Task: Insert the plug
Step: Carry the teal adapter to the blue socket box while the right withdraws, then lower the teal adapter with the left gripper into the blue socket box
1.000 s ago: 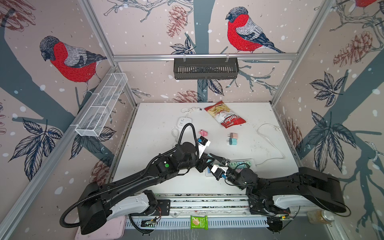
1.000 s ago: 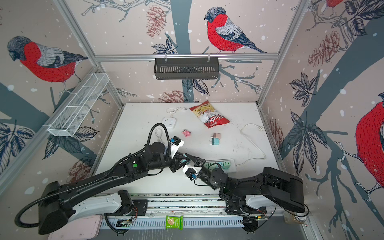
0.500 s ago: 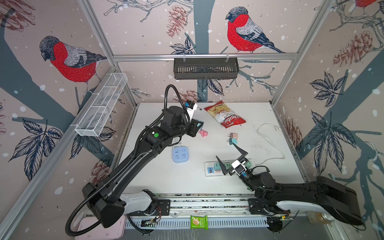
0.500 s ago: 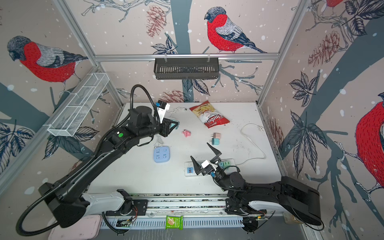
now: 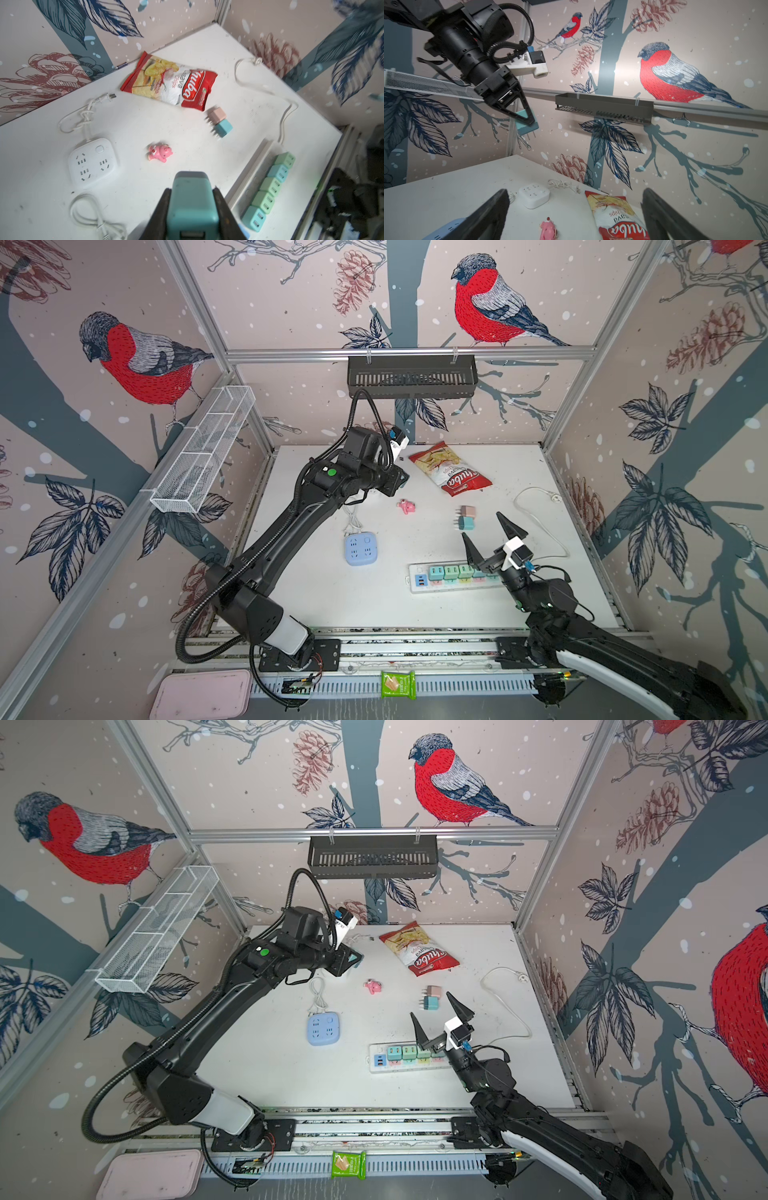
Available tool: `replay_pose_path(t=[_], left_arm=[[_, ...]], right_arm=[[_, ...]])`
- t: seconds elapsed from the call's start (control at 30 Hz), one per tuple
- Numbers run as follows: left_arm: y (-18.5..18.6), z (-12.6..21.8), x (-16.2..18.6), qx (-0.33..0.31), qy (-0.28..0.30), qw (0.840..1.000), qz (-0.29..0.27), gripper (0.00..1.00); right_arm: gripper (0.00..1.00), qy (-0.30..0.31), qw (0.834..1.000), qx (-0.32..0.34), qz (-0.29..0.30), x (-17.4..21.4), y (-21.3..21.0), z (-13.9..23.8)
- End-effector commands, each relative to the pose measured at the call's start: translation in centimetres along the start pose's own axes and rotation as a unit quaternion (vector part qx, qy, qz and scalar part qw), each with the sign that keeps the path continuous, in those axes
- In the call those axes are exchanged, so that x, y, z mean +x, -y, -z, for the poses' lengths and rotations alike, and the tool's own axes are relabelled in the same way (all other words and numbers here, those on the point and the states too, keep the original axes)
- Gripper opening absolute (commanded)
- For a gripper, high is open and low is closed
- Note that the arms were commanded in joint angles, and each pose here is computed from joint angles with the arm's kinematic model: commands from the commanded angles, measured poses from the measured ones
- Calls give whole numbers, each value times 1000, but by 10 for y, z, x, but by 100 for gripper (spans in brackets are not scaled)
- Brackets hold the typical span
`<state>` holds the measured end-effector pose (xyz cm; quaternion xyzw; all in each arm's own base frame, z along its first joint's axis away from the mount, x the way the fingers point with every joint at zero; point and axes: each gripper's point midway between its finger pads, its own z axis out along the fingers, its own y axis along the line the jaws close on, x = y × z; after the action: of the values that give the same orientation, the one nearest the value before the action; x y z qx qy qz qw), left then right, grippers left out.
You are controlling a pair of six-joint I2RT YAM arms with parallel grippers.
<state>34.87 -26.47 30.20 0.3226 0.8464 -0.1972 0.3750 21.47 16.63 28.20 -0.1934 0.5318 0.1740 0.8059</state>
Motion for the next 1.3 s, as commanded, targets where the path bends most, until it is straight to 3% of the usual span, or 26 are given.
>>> replay_pose_path(t=[0.0, 0.07, 0.17, 0.3, 0.37, 0.53, 0.63, 0.8, 0.97, 1.17, 1.27], left_arm=[[-29, -3, 43, -68, -103, 987, -100, 0], [-21, -8, 62, -25, -124, 977, -172, 0], [-23, -19, 83, -14, -138, 959, -248, 0], [-34, -40, 117, -12, -172, 936, -308, 0], [-34, -51, 130, 3, -190, 933, -307, 0], [-35, -71, 160, 58, -204, 936, -281, 0], [-41, -74, 178, 53, -197, 939, -278, 0], [-57, -56, 187, 2, -197, 937, -290, 0], [-51, -27, 191, -25, -176, 945, -274, 0], [-34, 1, 206, -51, -83, 946, -309, 0], [-33, 2, 210, -56, -75, 944, -315, 0]], right_arm=[[100, -71, 992, 86, -59, 36, 33, -3], [100, -95, 982, 150, -70, 53, 59, 0], [100, -116, 969, 199, -91, 72, 84, 7], [100, -136, 946, 275, -109, 98, 116, 28], [100, -129, 937, 299, -129, 103, 128, 36], [100, -131, 936, 287, -156, 110, 132, 36], [100, -133, 937, 280, -160, 113, 132, 34], [100, -151, 937, 270, -160, 120, 130, 27], [100, -161, 939, 260, -159, 122, 126, 25], [100, -168, 944, 244, -147, 122, 118, 20], [100, -171, 945, 238, -144, 123, 115, 19]])
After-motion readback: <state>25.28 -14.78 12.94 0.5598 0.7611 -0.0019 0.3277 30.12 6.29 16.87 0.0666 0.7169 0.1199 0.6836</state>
